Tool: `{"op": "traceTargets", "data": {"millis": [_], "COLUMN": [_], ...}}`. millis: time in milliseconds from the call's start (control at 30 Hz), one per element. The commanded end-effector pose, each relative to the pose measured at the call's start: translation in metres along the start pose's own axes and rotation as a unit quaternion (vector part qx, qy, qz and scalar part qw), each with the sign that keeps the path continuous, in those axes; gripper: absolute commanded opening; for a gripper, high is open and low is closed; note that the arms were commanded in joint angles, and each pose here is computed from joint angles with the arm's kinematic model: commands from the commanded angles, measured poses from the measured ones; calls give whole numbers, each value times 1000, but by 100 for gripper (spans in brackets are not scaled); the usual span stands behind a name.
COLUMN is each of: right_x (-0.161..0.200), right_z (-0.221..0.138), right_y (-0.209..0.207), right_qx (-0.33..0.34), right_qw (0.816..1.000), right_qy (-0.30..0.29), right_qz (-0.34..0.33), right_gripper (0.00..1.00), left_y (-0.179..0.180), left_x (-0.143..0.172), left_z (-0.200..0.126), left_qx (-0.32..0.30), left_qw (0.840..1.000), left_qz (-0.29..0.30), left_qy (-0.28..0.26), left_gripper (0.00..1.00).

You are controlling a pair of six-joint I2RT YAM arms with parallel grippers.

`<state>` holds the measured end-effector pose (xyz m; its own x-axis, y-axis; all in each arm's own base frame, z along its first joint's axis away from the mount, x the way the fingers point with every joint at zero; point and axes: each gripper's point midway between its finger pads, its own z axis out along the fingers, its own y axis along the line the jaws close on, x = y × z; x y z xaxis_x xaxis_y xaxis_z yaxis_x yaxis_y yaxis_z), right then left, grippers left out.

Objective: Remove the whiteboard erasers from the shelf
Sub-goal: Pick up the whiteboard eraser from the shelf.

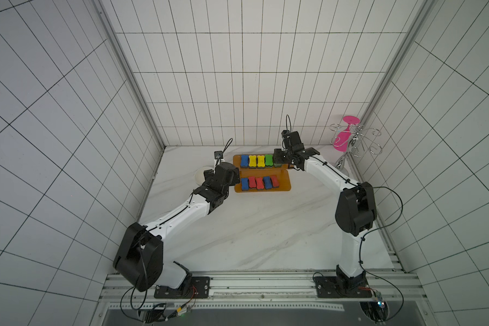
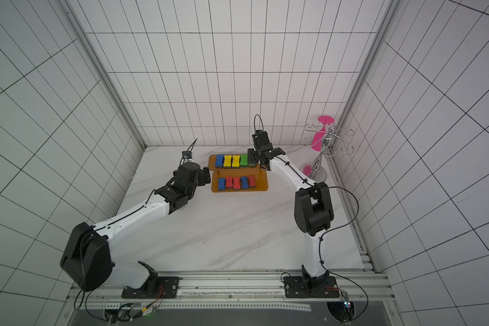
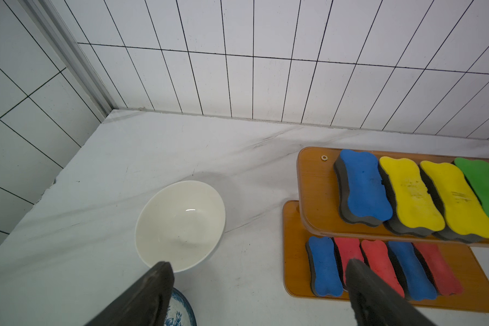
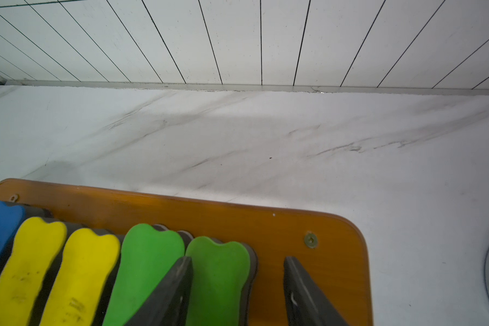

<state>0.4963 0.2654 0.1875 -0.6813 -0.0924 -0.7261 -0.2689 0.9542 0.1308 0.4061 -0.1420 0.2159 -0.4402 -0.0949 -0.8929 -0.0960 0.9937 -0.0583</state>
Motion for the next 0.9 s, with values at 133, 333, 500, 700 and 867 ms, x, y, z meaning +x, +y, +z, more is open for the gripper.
{"op": "traceTargets", "data": {"millis": [133,333,500,700,867], "right_x": [13,6,-7,-14,-8], "right_z": [-5,-17,-30,-45,-49], "right_y": [-10,-25,-19,-16,-12], "right_qx": [27,36,26,36,57], "right_qw": [999,999,999,999,996], "right_qy": [17,7,-10,-27,-25], "right_qz": [-20,-20,-17,19,67], "right_gripper": [53,52,52,55,59], "left_y": [-4,-6,-7,-12,-12], "left_x": [-11,-11,-13,-13,-12], "left_z": [-7,-8,-12,-18,-19], "left_qx": [10,13,14,13,10], "left_qw": [1000,1000,1000,1000,1000], "left_qz": [-15,-15,-14,-11,-12], "left_qy": [-12,-12,-16,-20,-13], "left_gripper": [98,98,98,98,98]}}
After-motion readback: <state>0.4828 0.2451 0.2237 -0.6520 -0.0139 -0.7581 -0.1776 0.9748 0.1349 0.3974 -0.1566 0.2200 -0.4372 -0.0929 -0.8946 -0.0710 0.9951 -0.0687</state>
